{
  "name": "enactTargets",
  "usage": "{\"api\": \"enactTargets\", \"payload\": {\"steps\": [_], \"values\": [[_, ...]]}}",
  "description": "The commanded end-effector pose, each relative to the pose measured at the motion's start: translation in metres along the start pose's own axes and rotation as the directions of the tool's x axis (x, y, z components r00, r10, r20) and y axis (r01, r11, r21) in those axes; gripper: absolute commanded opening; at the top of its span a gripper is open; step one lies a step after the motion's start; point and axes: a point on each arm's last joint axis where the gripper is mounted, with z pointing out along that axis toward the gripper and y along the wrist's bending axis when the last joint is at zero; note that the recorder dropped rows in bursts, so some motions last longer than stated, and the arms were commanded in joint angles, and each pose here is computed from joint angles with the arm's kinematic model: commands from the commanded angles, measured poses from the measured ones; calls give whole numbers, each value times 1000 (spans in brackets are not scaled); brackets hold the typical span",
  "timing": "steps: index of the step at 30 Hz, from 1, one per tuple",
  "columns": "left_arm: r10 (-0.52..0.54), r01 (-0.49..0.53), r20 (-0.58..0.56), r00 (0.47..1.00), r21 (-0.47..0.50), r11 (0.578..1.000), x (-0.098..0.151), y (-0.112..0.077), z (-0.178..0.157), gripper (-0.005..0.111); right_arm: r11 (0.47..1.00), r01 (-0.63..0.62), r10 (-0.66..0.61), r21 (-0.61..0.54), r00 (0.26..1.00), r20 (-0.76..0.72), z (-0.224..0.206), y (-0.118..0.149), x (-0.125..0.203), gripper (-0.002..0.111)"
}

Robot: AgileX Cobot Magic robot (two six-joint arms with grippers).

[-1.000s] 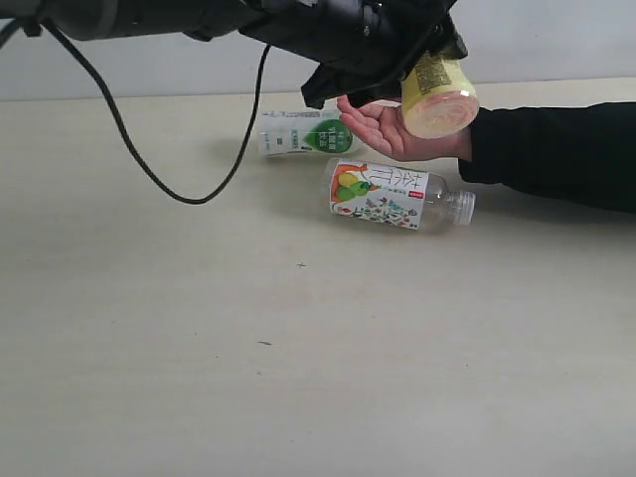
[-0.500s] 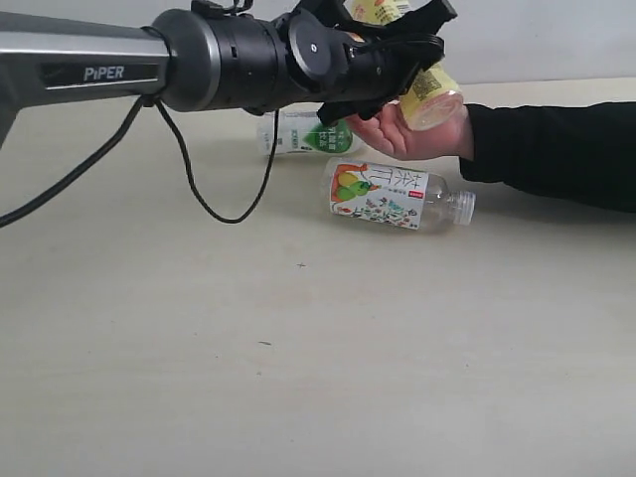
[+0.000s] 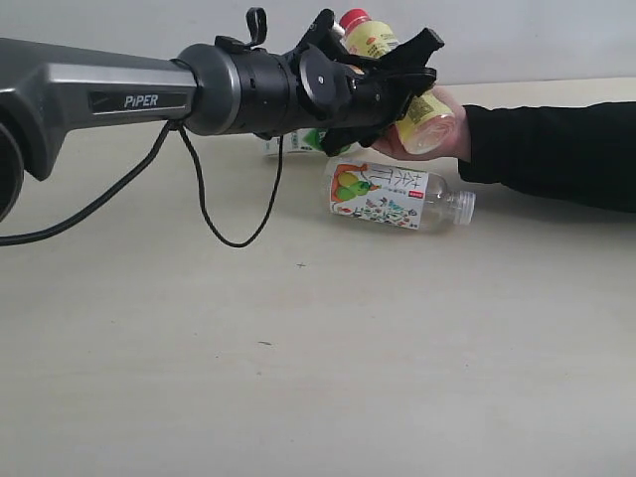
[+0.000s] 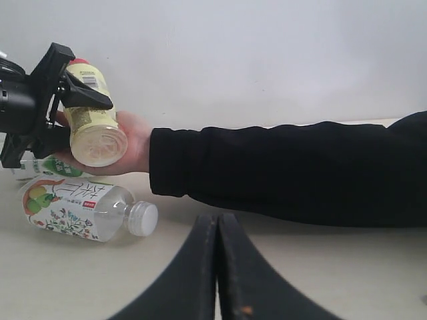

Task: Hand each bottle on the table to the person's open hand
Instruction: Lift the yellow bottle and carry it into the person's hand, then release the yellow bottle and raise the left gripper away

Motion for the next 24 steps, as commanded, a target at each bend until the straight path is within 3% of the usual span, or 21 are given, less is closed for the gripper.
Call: {"api": "enactTargets", "payload": {"steps": [1, 5, 8, 18, 24], "values": [[-6, 6, 5, 1000, 0, 1000, -3, 1, 1, 54, 1000, -1, 1, -2, 1000, 5, 0, 0, 1, 0], [-6, 6, 1, 1000, -2, 1000, -2, 1, 1, 79, 1000, -1, 1, -2, 1000, 5, 0, 0, 1, 0], [-7, 6, -9, 1000, -7, 1000, -2, 2, 1, 88, 1000, -1, 1, -2, 1000, 5, 0, 0, 1, 0], [-9, 4, -103, 995, -49, 999, 6, 4, -1, 89, 1000, -1, 1, -2, 1000, 5, 0, 0, 1, 0], [37, -42, -149, 988, -35, 998, 4, -11, -15, 89, 1000, -1, 1, -2, 1000, 5, 0, 0, 1, 0]]}}
